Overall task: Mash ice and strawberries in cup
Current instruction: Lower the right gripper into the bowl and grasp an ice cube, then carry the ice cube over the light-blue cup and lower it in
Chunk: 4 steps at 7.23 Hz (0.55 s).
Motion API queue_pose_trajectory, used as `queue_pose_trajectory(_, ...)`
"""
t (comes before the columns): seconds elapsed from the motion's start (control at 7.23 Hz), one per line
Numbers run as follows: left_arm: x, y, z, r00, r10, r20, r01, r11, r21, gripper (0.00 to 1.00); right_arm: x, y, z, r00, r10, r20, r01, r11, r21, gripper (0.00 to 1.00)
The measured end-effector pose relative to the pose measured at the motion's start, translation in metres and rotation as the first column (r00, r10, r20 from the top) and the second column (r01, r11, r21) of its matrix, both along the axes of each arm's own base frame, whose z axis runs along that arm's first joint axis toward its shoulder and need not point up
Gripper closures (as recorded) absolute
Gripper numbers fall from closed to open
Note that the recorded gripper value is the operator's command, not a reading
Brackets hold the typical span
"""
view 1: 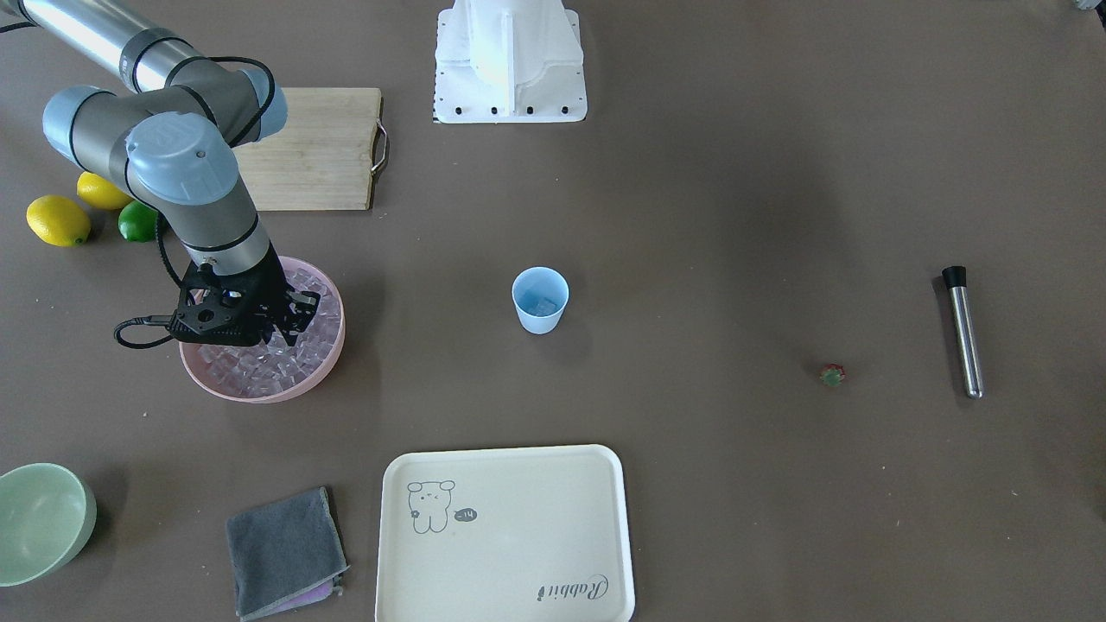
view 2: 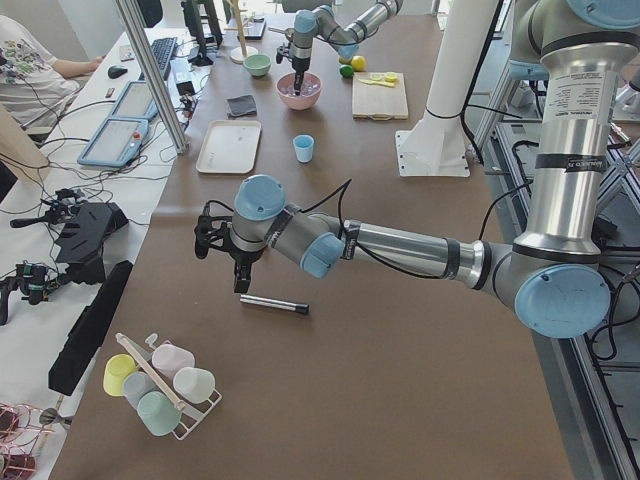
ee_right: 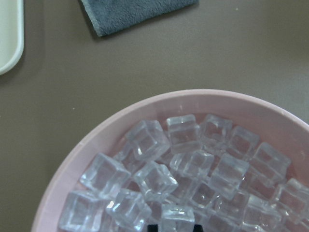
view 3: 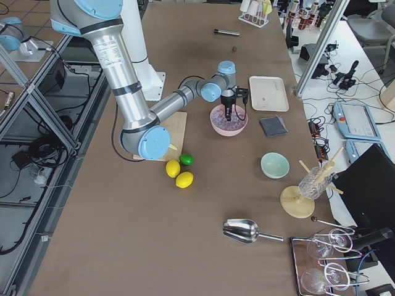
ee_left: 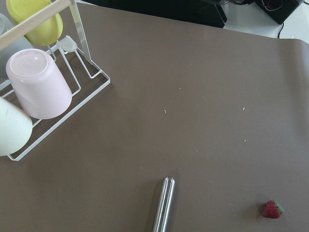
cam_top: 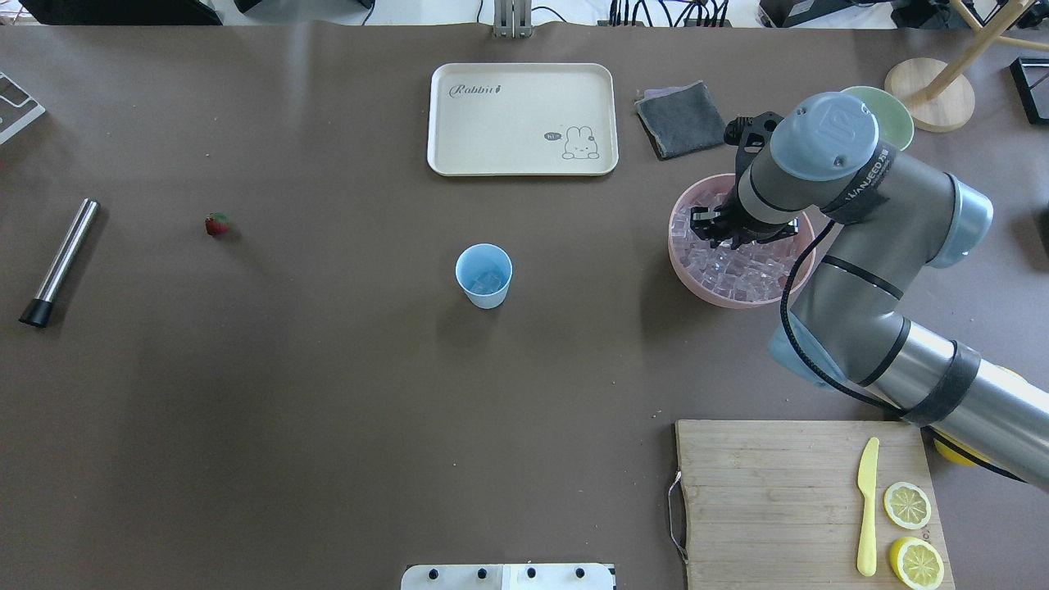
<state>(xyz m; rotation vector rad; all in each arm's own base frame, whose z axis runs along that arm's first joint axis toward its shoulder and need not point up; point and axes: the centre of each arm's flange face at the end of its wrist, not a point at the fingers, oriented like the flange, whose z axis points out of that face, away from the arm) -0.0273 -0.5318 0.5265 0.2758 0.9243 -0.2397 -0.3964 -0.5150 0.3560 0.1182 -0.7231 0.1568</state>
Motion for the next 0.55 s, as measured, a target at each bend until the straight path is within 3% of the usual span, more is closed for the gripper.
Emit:
queue_pose_trajectory(0.28, 0.0, 0.0, 0.0, 1.0, 0.0, 0.0, 0.0, 1.0, -0.001, 0.03, 0.008, 0.003, -0.055, 1.0, 0.004, -0.007, -0.004, 1.0, -0.012, 1.0)
queue_pose_trajectory(0.55, 0.0, 0.0, 0.0, 1.0, 0.0, 0.0, 0.0, 1.0, 0.0, 0.03, -0.008, 0.0, -0.141, 1.0, -0.002, -0.01, 0.002, 1.0, -0.024, 1.0)
